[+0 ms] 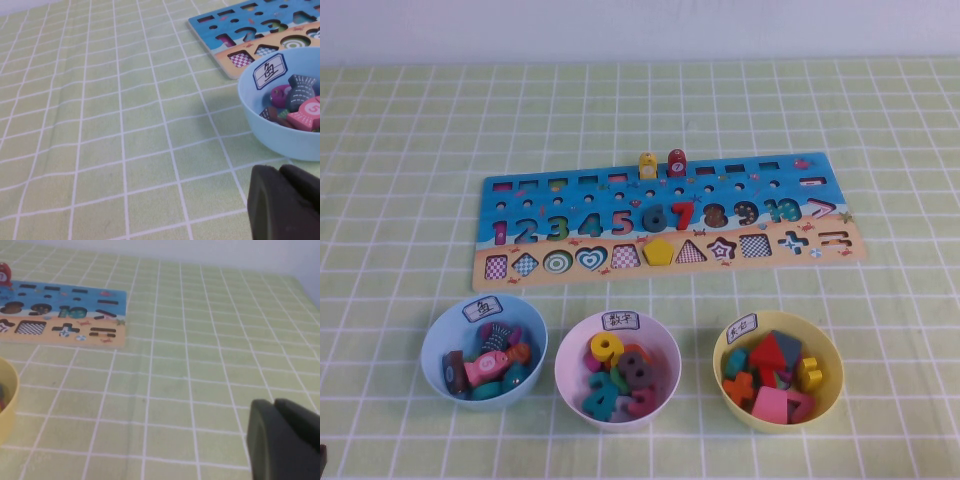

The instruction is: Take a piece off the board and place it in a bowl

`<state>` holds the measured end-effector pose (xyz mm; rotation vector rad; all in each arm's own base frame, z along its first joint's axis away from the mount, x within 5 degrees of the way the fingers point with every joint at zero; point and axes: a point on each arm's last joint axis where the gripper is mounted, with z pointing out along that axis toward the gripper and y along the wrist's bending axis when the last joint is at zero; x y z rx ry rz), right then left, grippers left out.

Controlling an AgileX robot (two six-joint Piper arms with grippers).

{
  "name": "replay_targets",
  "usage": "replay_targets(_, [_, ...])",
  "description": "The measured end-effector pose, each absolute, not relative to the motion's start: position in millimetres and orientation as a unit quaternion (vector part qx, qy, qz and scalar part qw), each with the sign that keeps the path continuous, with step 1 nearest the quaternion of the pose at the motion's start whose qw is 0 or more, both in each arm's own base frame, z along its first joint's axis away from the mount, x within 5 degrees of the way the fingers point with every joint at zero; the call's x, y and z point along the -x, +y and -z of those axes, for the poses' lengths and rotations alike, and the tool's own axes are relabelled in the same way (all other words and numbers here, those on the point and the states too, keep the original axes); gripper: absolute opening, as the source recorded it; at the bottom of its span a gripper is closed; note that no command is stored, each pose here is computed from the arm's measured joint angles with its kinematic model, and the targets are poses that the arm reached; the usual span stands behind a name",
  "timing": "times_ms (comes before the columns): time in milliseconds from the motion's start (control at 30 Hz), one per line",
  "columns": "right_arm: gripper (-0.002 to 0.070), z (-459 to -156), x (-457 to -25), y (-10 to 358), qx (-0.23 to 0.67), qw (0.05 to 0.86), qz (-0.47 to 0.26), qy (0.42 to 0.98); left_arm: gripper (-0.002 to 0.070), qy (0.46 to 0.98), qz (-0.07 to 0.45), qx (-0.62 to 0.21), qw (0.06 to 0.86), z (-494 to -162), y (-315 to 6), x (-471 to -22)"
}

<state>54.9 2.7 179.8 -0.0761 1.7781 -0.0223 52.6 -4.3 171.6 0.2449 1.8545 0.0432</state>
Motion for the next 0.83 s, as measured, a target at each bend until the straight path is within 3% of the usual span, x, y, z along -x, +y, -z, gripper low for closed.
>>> replay_targets(267, [-0.0017, -172.8, -53.1, 1.8, -0.001, 0.598, -0.011, 0.802, -0.0004, 0.798, -0.019, -0.105, 0.593, -171.6, -4.3, -52.6])
replay_targets(833, [-0.0018, -172.6, -53.1, 1.6, 0.000, 0.597, -0.009, 0.802, -0.0004, 0.798, -0.019, -0.105, 0.593, -171.5, -4.3, -52.5])
